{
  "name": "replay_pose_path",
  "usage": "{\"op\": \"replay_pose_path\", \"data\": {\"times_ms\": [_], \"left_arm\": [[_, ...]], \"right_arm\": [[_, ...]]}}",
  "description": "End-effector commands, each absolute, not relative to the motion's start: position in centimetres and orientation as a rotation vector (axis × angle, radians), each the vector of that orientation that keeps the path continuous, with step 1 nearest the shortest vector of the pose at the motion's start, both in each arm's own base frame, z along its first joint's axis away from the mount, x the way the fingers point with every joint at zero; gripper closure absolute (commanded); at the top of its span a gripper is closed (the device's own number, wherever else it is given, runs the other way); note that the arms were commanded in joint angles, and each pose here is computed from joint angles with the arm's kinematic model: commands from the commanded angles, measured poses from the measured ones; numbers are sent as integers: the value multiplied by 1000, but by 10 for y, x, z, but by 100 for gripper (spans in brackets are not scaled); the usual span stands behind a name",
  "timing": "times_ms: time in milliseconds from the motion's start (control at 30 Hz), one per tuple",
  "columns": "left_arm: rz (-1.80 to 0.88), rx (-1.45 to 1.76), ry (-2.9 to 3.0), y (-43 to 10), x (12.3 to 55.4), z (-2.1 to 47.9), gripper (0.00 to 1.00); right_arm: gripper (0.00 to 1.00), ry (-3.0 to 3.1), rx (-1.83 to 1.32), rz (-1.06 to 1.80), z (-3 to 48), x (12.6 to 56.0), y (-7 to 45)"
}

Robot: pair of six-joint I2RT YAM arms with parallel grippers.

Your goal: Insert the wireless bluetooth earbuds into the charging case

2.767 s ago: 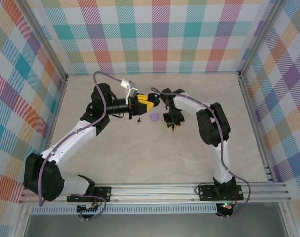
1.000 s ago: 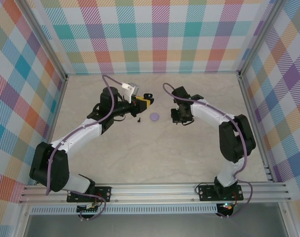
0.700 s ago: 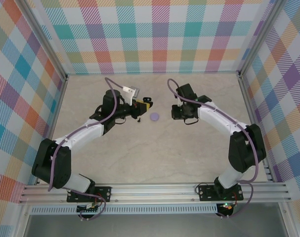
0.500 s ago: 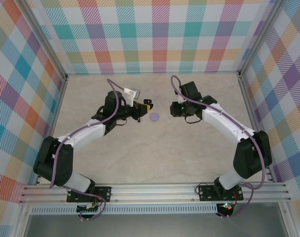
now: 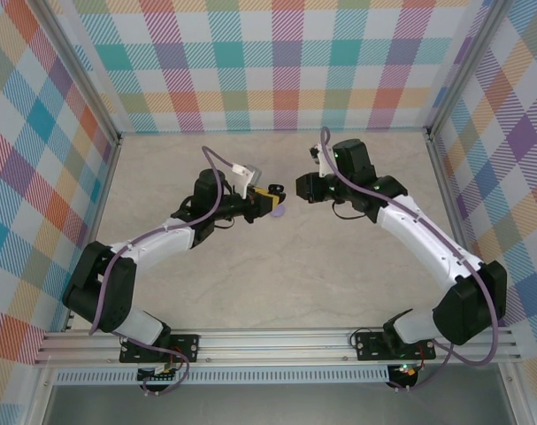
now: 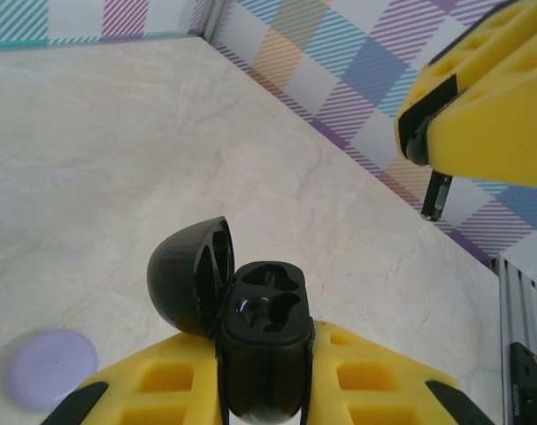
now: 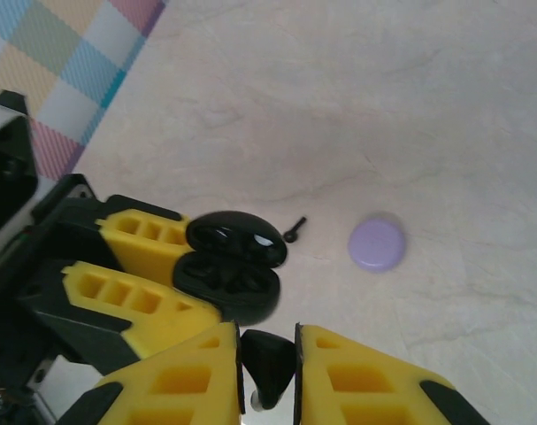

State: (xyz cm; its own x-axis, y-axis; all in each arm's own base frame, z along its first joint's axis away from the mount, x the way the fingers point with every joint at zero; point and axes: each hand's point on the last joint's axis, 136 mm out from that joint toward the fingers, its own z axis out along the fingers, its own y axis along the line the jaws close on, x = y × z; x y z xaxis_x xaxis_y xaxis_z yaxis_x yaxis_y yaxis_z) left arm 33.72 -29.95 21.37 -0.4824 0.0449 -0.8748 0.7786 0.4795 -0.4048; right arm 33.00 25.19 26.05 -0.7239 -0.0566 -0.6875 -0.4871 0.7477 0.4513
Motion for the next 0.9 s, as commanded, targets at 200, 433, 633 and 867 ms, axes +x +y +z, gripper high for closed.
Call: {"op": "replay_pose_path", "data": {"times_ms": [200,433,633,867], "left_arm": [[-1091,904,1658,-316,311,251,100],[-1091,923,1632,-318,306,259,100],[-1104,929,1624,-320,304,265,100],[-1119,944,1605,-322,300,272,100]], "right_arm": [[80,2131,-540,941,303,313,270],[80,2112,-568,924,305,310,276],[80,2114,-586,918,304,310,280],[80,2116,-597,901,304,311,283]]}}
